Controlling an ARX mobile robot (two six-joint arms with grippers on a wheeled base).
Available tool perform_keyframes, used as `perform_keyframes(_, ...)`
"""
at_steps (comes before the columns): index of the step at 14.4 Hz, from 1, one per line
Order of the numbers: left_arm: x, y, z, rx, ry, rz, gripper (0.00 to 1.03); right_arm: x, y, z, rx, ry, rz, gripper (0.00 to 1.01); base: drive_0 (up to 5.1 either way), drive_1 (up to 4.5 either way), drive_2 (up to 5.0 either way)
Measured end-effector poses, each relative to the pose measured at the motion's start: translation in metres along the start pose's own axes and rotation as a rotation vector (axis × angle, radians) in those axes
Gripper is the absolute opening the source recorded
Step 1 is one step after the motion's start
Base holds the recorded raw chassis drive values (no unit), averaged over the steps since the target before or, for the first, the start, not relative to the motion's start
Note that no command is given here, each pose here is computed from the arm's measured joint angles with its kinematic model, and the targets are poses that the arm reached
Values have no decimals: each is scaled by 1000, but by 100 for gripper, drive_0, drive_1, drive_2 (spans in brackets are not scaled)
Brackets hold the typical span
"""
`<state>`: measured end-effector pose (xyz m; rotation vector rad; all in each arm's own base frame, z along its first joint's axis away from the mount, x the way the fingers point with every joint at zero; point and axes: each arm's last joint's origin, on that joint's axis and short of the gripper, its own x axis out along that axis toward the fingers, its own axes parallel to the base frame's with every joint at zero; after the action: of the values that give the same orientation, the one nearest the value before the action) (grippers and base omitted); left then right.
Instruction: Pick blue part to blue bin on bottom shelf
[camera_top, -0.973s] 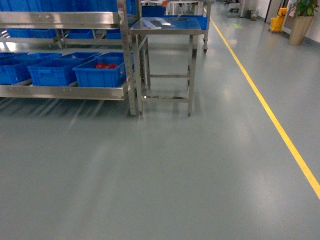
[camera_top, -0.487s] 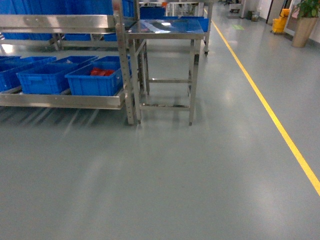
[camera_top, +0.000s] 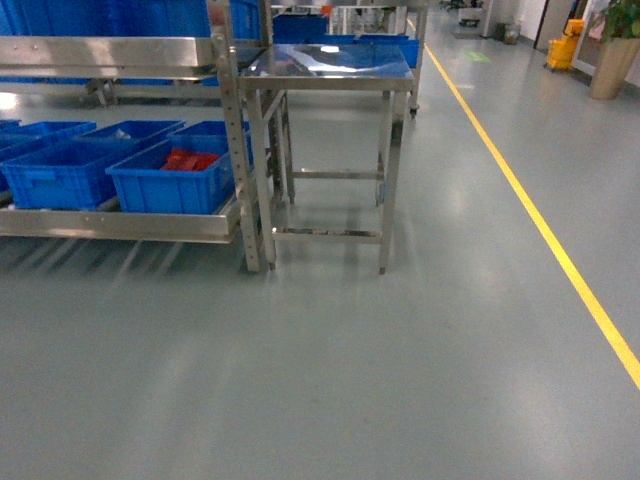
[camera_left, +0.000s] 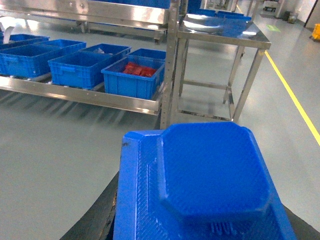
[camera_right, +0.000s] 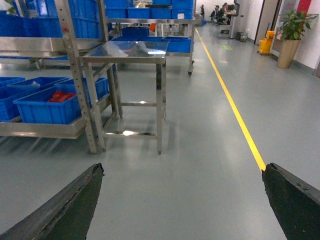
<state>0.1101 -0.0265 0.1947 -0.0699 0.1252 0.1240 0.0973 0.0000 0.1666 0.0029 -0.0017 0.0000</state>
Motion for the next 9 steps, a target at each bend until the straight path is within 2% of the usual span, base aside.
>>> perform_keyframes(9, 0, 0, 0, -1, -1, 0, 44, 0, 0, 0, 0, -3, 0, 98, 10, 444, -423)
